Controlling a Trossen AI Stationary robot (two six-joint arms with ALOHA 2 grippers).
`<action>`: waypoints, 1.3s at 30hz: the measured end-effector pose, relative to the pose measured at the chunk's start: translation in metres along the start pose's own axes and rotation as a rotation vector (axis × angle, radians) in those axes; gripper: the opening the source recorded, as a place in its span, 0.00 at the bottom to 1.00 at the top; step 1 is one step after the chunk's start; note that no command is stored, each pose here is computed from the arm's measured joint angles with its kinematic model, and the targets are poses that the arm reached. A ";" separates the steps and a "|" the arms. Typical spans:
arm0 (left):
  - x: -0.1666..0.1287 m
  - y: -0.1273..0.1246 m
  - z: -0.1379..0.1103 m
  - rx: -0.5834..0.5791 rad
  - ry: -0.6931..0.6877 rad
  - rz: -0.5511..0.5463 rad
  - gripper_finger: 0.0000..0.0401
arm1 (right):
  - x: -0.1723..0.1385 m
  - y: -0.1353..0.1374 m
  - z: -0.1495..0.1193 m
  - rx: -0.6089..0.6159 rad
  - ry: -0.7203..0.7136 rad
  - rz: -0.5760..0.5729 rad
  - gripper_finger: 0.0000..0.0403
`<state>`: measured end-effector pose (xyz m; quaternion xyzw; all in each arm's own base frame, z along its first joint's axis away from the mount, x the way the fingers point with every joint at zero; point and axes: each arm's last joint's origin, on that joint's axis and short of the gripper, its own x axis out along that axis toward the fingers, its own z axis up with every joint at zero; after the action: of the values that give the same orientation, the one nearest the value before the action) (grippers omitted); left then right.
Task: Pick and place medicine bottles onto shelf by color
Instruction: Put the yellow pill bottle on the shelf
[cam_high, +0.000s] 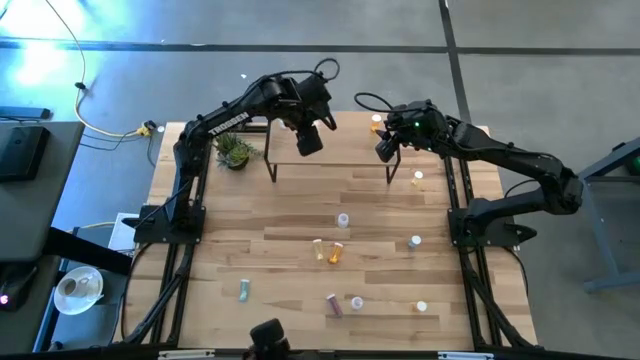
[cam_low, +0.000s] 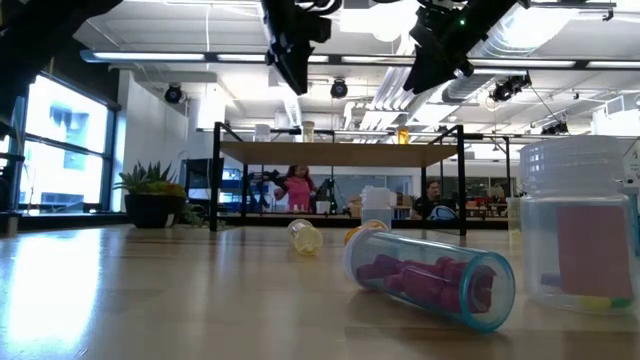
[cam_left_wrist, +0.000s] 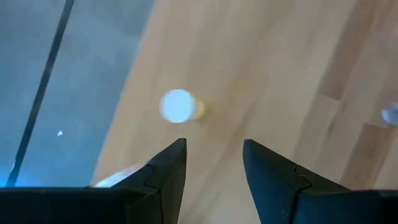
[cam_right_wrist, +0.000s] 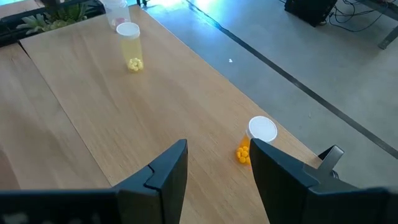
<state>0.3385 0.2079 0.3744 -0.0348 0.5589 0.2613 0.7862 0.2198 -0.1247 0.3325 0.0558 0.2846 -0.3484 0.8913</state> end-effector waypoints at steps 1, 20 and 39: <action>0.000 -0.004 0.000 0.007 -0.001 -0.008 0.37 | 0.000 0.000 -0.001 -0.001 0.005 0.000 0.41; 0.014 -0.056 -0.062 0.006 -0.224 -0.103 0.37 | 0.000 0.000 -0.005 -0.012 0.047 -0.002 0.41; 0.074 -0.044 -0.084 -0.003 -0.456 0.043 0.37 | 0.000 0.000 -0.004 -0.012 0.043 -0.002 0.41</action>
<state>0.3037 0.1681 0.2666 0.0357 0.3671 0.2800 0.8863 0.2175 -0.1235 0.3291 0.0579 0.3060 -0.3465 0.8848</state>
